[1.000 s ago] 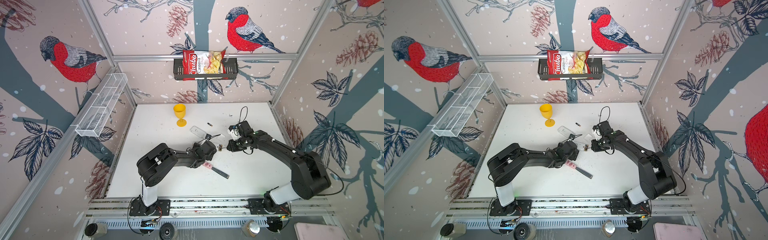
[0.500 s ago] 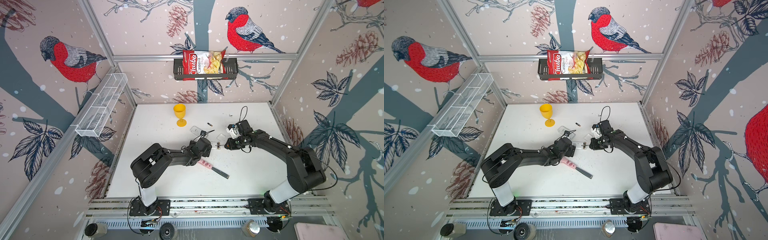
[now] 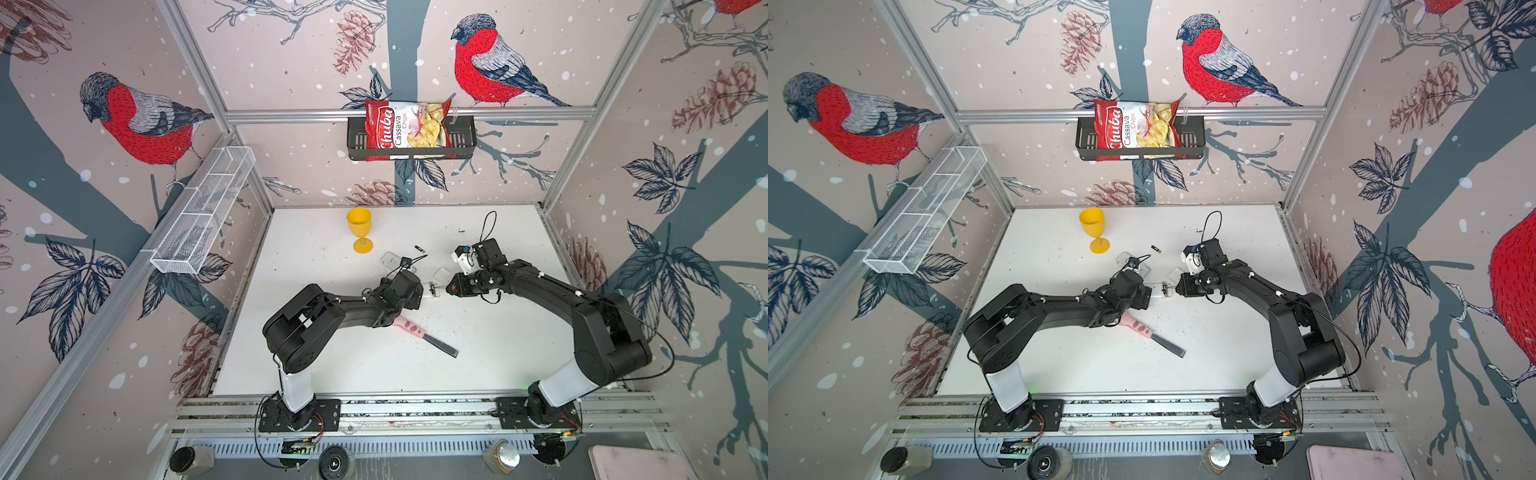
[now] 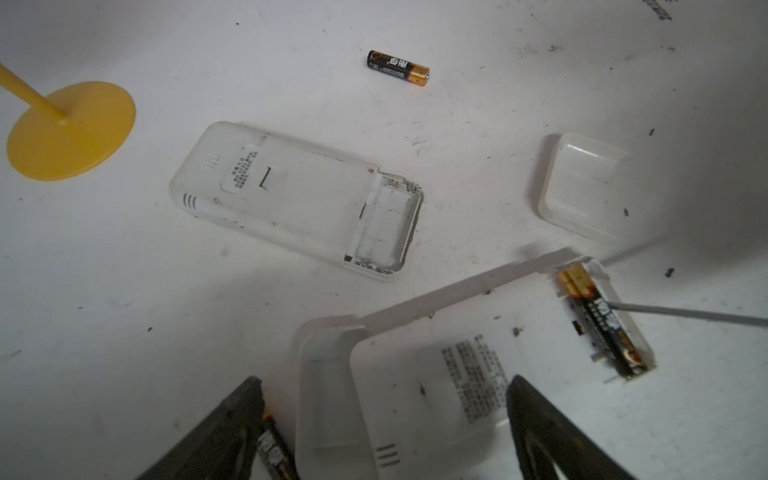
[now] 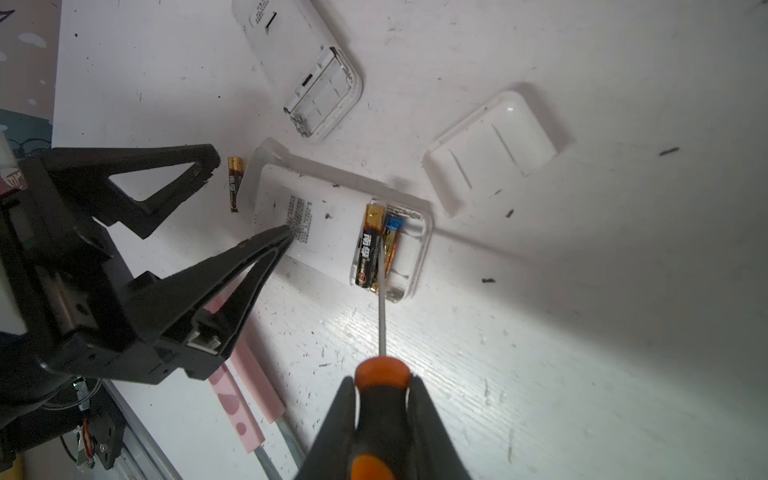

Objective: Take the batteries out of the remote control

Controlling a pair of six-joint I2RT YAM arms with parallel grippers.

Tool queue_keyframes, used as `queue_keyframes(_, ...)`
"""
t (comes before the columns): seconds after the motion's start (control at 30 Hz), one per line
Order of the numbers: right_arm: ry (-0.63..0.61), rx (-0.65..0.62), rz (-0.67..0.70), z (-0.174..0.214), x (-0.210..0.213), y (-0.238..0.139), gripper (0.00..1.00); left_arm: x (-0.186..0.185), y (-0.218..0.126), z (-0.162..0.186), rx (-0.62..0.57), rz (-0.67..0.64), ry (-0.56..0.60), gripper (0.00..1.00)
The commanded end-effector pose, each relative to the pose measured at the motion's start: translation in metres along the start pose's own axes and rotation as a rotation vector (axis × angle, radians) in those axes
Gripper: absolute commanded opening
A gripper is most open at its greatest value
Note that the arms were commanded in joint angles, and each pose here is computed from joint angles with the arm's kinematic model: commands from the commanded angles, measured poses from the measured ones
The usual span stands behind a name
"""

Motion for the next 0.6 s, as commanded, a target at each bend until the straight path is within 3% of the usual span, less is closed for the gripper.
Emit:
queue_keyframes(0.0, -0.002, -0.012, 0.022, -0.002, -0.002, -0.001, 0.00, -0.003, 0.002, -0.006, -0.020, 0.018, -0.026, 0.90)
queue_keyframes(0.37, 0.001, -0.006, 0.114, 0.003, -0.014, -0.006, 0.00, -0.005, 0.007, -0.003, -0.008, 0.027, -0.038, 0.90)
queue_keyframes(0.57, -0.013, 0.028, 0.075, 0.010, -0.007, 0.002, 0.00, -0.005, 0.008, -0.002, -0.006, 0.025, -0.040, 0.90)
Point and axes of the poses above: each gripper's point midway between its finger pads, its own y axis out along the fingers, its own x axis along the line the jaws close on, z = x × y, the point moved 3 cm from there along -y, back along the fingers, and after that the axes turned 7 degrees about y, right-handed, at the moved point
